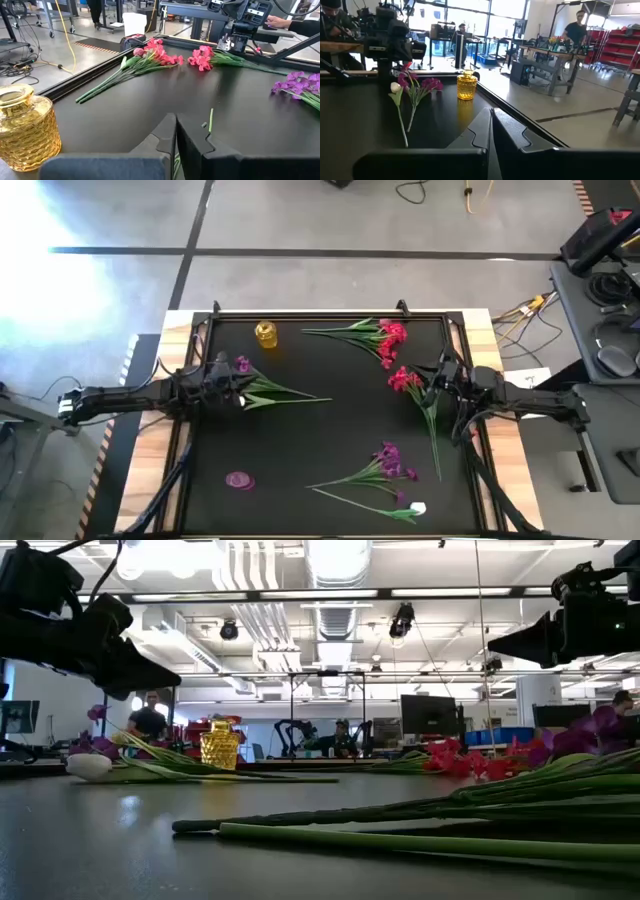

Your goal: Sort flowers into vase by color

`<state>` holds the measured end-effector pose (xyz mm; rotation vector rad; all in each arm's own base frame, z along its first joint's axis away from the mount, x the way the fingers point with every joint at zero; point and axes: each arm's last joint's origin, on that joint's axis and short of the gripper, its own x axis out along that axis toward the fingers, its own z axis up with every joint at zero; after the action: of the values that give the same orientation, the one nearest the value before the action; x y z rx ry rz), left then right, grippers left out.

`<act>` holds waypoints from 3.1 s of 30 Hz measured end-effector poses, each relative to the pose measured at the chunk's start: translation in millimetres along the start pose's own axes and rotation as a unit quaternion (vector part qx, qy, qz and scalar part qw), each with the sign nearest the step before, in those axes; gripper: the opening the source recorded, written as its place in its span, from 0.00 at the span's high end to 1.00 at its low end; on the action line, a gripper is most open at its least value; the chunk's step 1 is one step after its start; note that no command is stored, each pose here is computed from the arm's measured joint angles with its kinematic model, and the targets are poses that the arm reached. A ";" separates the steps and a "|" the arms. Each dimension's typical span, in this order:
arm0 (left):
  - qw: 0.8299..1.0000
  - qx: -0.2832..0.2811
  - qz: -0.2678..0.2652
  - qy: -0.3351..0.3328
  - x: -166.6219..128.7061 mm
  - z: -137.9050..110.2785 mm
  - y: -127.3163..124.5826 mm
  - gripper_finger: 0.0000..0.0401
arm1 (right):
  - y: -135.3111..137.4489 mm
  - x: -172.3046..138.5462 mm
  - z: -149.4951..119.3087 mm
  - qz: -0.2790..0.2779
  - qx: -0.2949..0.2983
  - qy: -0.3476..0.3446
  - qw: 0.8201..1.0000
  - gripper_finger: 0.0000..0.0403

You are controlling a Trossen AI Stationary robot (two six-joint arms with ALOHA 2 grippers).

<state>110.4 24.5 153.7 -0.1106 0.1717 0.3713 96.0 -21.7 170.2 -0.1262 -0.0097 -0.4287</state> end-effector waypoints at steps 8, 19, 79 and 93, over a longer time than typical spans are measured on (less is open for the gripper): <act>1.000 0.000 0.000 0.000 0.0 -0.1 0.0 1.00 | 0.0 0.0 0.0 0.000 0.000 0.000 1.000 0.97; 1.000 0.000 0.000 0.000 0.0 -0.1 0.0 1.00 | 0.0 0.0 0.0 0.000 0.000 0.000 1.000 0.97; 1.000 0.000 0.000 0.000 0.0 0.0 0.0 1.00 | 14.0 61.1 62.9 0.022 0.164 0.196 0.966 0.78; 1.000 0.000 0.000 0.000 0.0 -0.1 0.0 1.00 | 50.1 64.7 56.1 -0.184 0.229 0.598 0.746 0.47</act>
<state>110.4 24.5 153.6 -0.1108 0.1718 0.3712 176.6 3.7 222.2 0.6778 1.1536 -0.8329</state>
